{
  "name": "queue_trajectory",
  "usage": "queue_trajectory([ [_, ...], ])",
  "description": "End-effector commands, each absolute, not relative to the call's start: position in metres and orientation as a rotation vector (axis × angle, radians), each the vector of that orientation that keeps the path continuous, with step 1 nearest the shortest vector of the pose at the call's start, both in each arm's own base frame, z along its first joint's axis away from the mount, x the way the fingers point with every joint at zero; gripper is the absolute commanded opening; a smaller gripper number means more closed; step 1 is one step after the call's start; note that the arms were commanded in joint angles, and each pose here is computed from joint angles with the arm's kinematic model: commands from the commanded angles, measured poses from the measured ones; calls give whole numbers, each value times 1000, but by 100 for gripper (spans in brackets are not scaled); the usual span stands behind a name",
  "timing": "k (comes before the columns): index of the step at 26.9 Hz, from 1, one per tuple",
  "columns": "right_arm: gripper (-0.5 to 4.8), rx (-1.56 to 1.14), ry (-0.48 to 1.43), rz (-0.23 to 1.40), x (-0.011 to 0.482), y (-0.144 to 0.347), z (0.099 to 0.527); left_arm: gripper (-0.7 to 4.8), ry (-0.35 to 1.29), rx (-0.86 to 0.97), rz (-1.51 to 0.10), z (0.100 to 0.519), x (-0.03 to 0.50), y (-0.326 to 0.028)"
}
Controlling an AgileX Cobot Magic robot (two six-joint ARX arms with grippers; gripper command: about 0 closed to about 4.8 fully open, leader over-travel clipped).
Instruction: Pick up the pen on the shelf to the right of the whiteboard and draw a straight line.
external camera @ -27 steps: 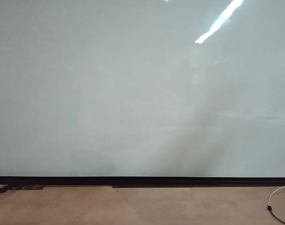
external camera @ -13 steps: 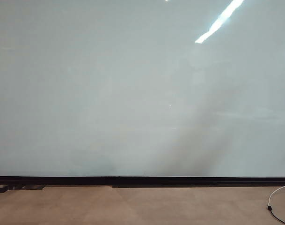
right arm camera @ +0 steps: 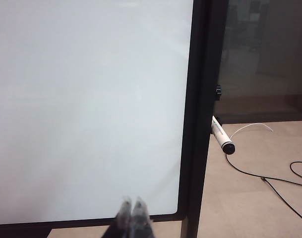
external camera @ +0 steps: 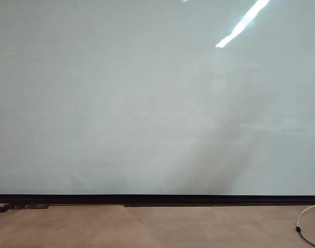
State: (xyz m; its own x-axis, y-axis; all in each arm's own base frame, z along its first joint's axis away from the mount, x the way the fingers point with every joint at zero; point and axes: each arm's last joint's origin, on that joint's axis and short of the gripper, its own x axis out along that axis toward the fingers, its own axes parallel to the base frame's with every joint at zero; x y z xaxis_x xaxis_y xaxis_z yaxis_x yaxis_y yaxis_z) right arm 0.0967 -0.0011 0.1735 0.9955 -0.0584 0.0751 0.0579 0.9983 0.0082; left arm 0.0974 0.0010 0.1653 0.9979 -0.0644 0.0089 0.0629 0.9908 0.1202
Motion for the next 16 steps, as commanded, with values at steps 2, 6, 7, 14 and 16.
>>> queue_trajectory([
  [2, 9, 0, -99, -41, 96, -1, 177, -5, -27, 124, -22, 168, 97, 2],
  [6, 14, -37, -59, -68, 100, -3, 174, -5, -23, 124, -25, 167, 97, 2],
  [7, 19, -38, -56, -76, 101, -4, 174, -5, -22, 124, -25, 167, 97, 2],
  [14, 86, -31, -54, -124, 112, -15, 176, -5, -23, 124, -25, 167, 97, 2],
  [16, 100, -30, -42, -112, 116, -18, 174, -5, -22, 124, -25, 167, 97, 2],
])
